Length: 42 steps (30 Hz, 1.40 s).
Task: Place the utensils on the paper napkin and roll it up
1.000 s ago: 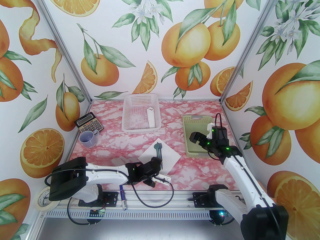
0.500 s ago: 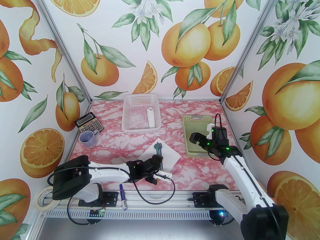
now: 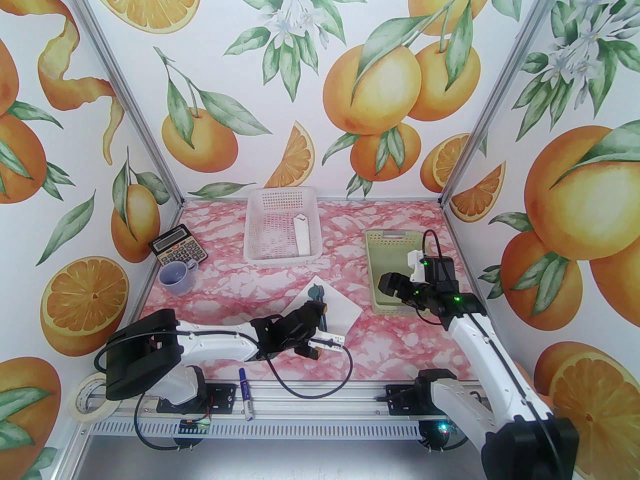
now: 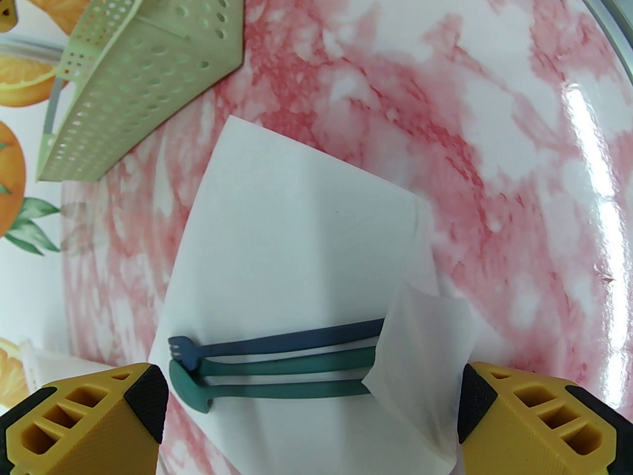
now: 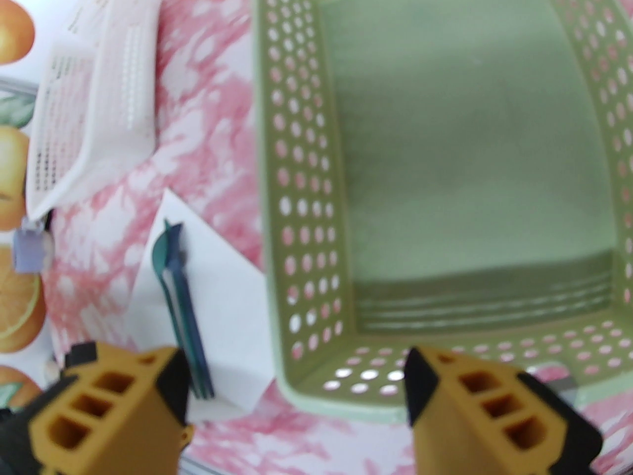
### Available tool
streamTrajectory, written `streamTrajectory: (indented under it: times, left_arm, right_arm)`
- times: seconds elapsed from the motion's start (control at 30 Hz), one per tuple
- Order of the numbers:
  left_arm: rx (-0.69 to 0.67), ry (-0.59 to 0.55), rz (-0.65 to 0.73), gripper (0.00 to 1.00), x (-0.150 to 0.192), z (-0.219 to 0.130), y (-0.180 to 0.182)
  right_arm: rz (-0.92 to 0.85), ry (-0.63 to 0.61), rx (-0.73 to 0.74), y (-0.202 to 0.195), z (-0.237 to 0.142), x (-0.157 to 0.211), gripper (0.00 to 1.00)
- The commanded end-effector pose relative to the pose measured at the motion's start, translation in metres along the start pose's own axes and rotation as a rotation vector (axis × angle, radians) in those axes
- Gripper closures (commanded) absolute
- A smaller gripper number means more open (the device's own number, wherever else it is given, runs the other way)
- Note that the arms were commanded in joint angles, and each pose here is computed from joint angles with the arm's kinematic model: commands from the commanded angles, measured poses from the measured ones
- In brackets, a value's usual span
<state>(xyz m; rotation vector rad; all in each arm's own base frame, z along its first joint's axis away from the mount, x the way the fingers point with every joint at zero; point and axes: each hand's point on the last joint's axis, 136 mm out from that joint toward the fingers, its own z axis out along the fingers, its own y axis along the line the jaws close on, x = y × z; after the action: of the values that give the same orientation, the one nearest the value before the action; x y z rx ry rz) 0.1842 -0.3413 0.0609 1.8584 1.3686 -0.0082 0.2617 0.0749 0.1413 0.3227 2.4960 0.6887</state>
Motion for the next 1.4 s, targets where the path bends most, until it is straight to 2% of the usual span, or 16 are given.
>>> streamTrajectory:
  times: [0.0, 0.33, 0.7, 0.9, 0.97, 1.37]
  left_arm:
    - [-0.034, -0.061, -0.077, 0.00, -0.006, -0.005, 0.011]
    - [-0.057, -0.070, -0.180, 0.00, 0.003, 0.001, 0.020]
    - [-0.056, -0.087, -0.269, 0.00, 0.010, 0.008, 0.022]
    - [-0.063, -0.086, -0.289, 0.00, 0.012, 0.011, 0.024]
    - [-0.077, -0.073, -0.298, 0.00, 0.015, 0.014, 0.025]
    - [-0.124, -0.061, -0.352, 0.00, 0.028, 0.013, 0.028]
  right_arm:
    - [-0.010, 0.044, -0.075, 0.015, -0.007, 0.006, 0.34]
    - [-0.018, 0.149, -0.130, 0.030, -0.001, 0.039, 0.70]
    - [-0.006, 0.241, -0.190, 0.048, 0.013, 0.080, 0.99]
    - [0.009, 0.275, -0.213, 0.051, 0.019, 0.095, 1.00]
    - [-0.009, 0.330, -0.216, 0.057, 0.025, 0.117, 1.00]
    - [-0.008, 0.389, -0.241, 0.072, 0.051, 0.149, 1.00]
